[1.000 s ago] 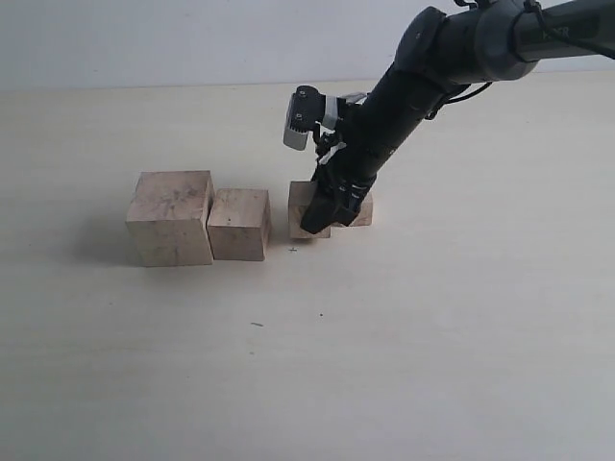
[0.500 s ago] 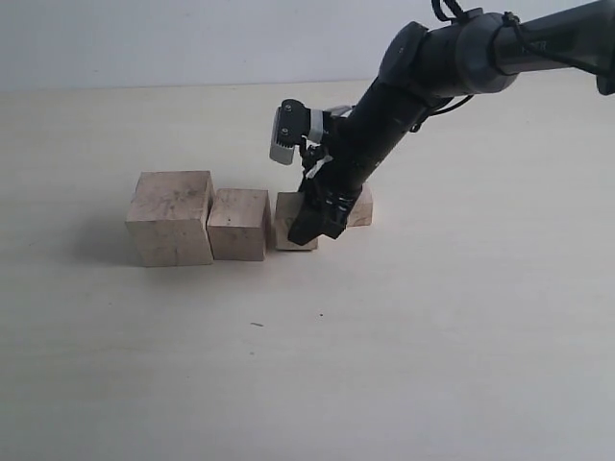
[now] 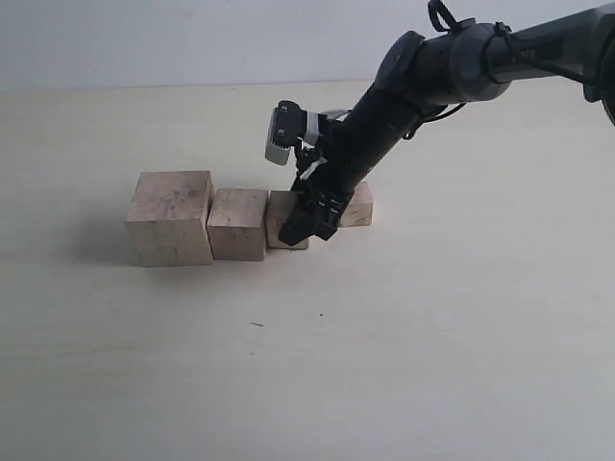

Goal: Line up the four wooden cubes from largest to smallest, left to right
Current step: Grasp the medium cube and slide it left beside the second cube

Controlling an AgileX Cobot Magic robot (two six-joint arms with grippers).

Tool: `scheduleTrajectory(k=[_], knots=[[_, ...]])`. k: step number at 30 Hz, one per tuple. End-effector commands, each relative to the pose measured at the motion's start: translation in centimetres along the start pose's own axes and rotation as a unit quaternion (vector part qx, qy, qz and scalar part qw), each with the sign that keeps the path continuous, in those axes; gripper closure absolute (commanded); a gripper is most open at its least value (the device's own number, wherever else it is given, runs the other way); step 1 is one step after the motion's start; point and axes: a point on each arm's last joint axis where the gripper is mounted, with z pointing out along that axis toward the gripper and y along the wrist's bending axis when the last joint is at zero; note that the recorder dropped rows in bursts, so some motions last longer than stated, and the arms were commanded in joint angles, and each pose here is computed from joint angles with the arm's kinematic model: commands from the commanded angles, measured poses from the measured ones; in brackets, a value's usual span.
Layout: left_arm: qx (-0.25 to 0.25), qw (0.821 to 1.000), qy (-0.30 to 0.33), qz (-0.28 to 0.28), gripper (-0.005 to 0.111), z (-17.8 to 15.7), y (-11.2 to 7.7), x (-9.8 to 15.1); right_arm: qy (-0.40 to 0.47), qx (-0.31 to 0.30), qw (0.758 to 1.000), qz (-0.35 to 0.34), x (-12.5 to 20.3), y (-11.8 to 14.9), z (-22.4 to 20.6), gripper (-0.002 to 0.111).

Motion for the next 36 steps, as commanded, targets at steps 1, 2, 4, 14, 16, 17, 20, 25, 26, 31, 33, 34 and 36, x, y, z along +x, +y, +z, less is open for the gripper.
scheduleTrajectory(k=[1,2,4,14,16,17,20,25,26,31,33,34,36], knots=[[0.004,1.000,-0.009,-0.002,0.107,-0.04,-0.05,-0.12,0.026,-0.037,0.998,-0.038,0.89,0.83,2.28,0.108],[0.004,1.000,-0.009,-0.002,0.107,-0.04,-0.05,-0.12,0.027,-0.037,0.998,-0.042,0.72,0.97,2.42,0.108],[0.004,1.000,-0.009,-0.002,0.107,-0.04,-0.05,-0.12,0.025,-0.035,0.998,-0.041,0.69,0.93,2.42,0.108],[0.004,1.000,-0.009,-0.002,0.107,-0.04,-0.05,-0.12,0.016,-0.038,0.998,-0.046,0.53,0.99,2.43,0.108],[0.004,1.000,-0.009,-0.002,0.107,-0.04,-0.05,-0.12,0.016,-0.038,0.998,-0.046,0.53,0.99,2.43,0.108],[0.004,1.000,-0.009,-0.002,0.107,-0.04,-0.05,-0.12,0.016,-0.038,0.998,-0.046,0.53,0.99,2.43,0.108],[0.004,1.000,-0.009,-0.002,0.107,-0.04,-0.05,-0.12,0.016,-0.035,0.998,-0.046,0.52,0.93,2.43,0.108],[0.004,1.000,-0.009,-0.002,0.107,-0.04,-0.05,-0.12,0.016,-0.029,0.999,-0.037,0.51,0.82,2.44,0.108],[0.004,1.000,-0.009,-0.002,0.107,-0.04,-0.05,-0.12,0.016,-0.031,0.999,-0.037,0.52,0.86,2.44,0.106],[0.004,1.000,-0.009,-0.002,0.107,-0.04,-0.05,-0.12,0.016,-0.036,0.999,-0.037,0.52,0.95,2.43,0.090],[0.004,1.000,-0.009,-0.002,0.107,-0.04,-0.05,-0.12,0.016,-0.036,0.999,-0.037,0.52,0.95,2.43,0.085],[0.004,1.000,-0.009,-0.002,0.107,-0.04,-0.05,-0.12,0.016,-0.036,0.999,-0.037,0.52,0.95,2.43,0.084],[0.004,1.000,-0.009,-0.002,0.107,-0.04,-0.05,-0.12,0.016,-0.036,0.999,-0.037,0.52,0.95,2.43,0.081]])
